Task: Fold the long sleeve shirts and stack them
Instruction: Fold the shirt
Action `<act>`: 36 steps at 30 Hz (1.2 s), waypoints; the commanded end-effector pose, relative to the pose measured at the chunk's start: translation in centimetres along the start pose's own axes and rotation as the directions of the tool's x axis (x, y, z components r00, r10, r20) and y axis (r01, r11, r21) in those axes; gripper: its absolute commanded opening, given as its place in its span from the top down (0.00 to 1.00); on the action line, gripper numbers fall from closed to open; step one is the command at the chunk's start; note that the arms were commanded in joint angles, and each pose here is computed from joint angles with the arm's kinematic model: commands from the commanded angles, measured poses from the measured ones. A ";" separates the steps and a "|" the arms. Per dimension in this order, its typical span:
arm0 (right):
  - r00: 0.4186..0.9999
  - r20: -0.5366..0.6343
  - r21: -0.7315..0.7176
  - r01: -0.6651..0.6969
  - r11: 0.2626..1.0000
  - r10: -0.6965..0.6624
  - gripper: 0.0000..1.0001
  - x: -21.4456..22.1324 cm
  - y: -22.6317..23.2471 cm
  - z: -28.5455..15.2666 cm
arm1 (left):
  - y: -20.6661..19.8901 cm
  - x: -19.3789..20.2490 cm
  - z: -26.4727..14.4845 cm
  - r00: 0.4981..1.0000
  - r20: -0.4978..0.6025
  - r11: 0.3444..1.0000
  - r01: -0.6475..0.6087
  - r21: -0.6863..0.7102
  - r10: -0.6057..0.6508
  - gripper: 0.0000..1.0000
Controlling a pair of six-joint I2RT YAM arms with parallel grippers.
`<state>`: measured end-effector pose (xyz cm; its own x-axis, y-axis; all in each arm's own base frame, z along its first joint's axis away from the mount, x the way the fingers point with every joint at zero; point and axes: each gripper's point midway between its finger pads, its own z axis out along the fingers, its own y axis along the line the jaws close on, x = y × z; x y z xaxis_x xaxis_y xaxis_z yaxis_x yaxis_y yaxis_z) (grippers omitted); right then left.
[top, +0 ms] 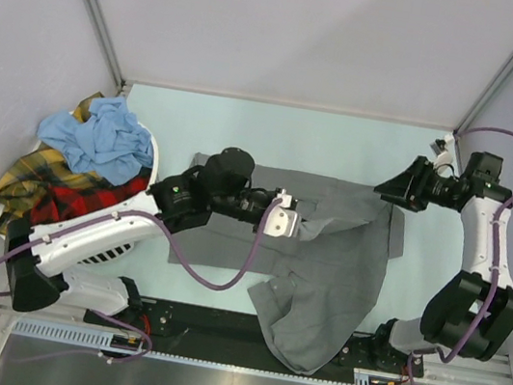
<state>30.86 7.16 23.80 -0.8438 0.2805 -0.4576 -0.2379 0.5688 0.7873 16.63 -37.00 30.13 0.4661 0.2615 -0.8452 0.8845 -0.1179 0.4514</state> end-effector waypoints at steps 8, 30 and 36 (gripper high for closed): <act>0.987 -0.071 0.154 0.152 0.976 -0.143 0.59 -3.0 -6.8 6.9 | -5.3 -1.1 0.2 0.997 0.025 0.933 0.057 0.354 -0.070 1.00; 0.930 -0.368 0.300 0.113 0.947 0.005 0.59 -0.1 -15.6 11.3 | 8.6 15.9 -4.0 0.633 -0.062 0.623 0.732 -0.275 -0.771 1.00; 0.930 -0.367 0.292 0.142 0.946 -0.026 0.55 -1.3 -14.6 11.2 | 8.4 25.2 -7.3 0.462 -0.040 0.432 0.792 -0.432 -0.886 1.00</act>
<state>40.89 6.90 6.48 -0.9616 -0.0092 -0.2743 -0.1670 0.8128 0.5582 33.79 -26.13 16.95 -0.4837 0.3336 -0.8091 0.8264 0.4784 -0.2968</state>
